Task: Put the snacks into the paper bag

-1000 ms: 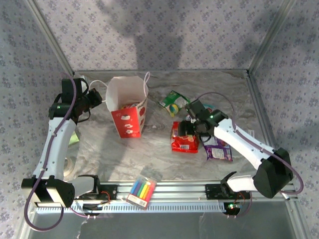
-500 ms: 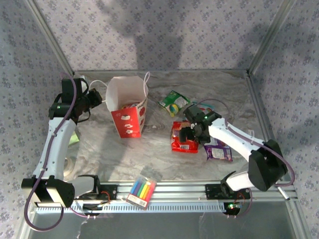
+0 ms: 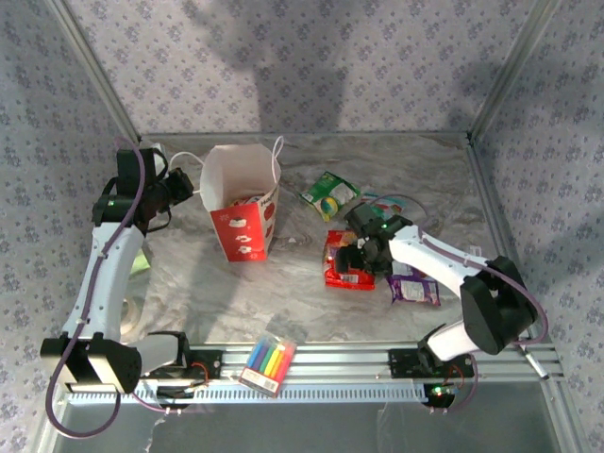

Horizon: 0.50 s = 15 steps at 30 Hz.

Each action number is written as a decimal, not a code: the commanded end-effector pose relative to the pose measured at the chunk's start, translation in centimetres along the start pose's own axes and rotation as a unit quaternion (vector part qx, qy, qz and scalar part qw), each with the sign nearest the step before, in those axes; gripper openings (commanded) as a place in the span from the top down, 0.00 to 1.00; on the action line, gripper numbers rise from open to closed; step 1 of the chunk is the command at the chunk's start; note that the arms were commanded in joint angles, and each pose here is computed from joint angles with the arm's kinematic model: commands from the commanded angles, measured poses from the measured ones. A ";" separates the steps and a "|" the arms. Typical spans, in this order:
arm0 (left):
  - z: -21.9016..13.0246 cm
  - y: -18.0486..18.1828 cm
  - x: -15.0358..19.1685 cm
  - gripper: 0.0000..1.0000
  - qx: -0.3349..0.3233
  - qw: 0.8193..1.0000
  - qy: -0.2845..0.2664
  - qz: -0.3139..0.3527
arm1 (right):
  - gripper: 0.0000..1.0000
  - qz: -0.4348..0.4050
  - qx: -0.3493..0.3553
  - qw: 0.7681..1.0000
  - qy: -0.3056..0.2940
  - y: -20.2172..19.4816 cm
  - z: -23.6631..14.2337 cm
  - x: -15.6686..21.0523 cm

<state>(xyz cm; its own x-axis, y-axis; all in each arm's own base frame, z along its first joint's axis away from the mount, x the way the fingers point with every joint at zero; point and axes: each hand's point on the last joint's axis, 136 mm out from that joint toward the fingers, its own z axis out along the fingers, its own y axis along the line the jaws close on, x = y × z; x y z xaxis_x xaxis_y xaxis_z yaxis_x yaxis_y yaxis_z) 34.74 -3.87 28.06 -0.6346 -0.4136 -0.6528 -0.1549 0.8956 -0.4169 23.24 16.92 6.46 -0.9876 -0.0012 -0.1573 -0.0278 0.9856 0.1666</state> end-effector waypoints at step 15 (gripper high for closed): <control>-0.1 -0.4 0.0 0.90 0.002 1.000 0.002 0.011 | 0.00 0.024 -0.023 0.999 0.007 -0.8 1.0 1.5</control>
<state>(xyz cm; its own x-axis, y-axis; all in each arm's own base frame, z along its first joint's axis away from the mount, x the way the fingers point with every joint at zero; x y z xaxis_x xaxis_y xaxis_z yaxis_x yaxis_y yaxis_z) 34.76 -4.00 27.99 -0.6380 -0.4081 -0.6531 -0.1501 0.8977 -0.4143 22.28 16.17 5.46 -0.9883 0.0288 -0.1500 -0.0008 0.9811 0.1936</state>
